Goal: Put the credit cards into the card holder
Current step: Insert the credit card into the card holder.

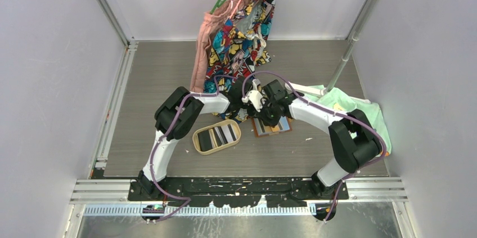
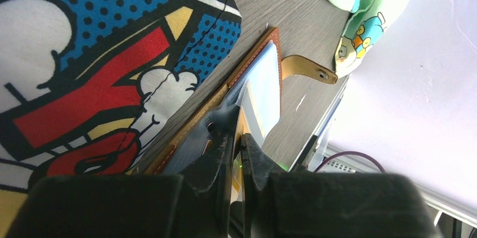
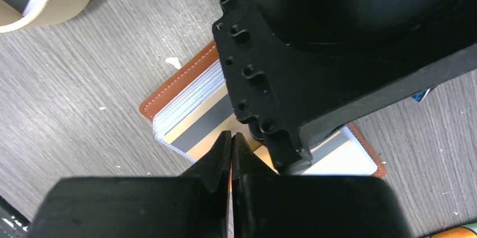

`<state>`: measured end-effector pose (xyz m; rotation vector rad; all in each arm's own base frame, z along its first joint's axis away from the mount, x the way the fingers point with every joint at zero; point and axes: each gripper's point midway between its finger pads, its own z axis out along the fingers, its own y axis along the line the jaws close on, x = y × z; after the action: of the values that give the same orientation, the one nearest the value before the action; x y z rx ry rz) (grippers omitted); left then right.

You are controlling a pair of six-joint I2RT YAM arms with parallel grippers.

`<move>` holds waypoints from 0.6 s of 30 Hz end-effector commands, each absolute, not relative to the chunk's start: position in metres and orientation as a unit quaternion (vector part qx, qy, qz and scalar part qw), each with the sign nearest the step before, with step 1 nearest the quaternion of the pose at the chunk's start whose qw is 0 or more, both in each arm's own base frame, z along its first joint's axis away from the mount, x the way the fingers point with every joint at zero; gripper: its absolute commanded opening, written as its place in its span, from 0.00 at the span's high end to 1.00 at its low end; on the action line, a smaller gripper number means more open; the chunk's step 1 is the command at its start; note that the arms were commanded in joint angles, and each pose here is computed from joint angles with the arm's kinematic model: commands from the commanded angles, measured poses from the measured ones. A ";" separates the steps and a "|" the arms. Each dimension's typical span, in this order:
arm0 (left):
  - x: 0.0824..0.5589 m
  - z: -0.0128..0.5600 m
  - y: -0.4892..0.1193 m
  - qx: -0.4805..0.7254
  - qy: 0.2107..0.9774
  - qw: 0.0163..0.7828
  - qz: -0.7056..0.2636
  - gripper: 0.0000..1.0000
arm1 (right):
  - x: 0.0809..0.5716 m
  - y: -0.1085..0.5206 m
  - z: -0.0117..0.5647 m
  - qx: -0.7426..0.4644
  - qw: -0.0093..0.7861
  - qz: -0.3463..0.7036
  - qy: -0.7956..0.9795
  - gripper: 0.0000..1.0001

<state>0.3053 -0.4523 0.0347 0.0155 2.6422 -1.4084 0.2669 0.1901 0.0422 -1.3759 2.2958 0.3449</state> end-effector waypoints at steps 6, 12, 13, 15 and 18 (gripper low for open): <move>0.294 0.011 -0.445 0.001 0.891 0.053 -0.451 0.85 | 0.270 0.177 0.030 -0.501 0.215 0.085 0.834 0.98; 0.295 0.010 -0.446 0.001 0.890 0.052 -0.453 0.82 | 0.271 0.164 0.028 -0.503 0.209 0.061 0.836 0.98; 0.295 0.010 -0.446 0.001 0.890 0.052 -0.454 0.81 | 0.271 0.161 0.029 -0.502 0.209 0.058 0.837 0.98; 0.295 0.010 -0.446 0.001 0.890 0.051 -0.454 0.80 | 0.273 0.157 0.029 -0.500 0.211 0.051 0.839 0.98; 0.295 0.010 -0.446 0.002 0.890 0.050 -0.454 0.79 | 0.275 0.152 0.029 -0.495 0.211 0.045 0.842 0.98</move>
<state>0.3055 -0.4553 0.0370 0.0096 2.6264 -1.4461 0.2725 0.1707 0.0308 -1.3817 2.3170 0.2140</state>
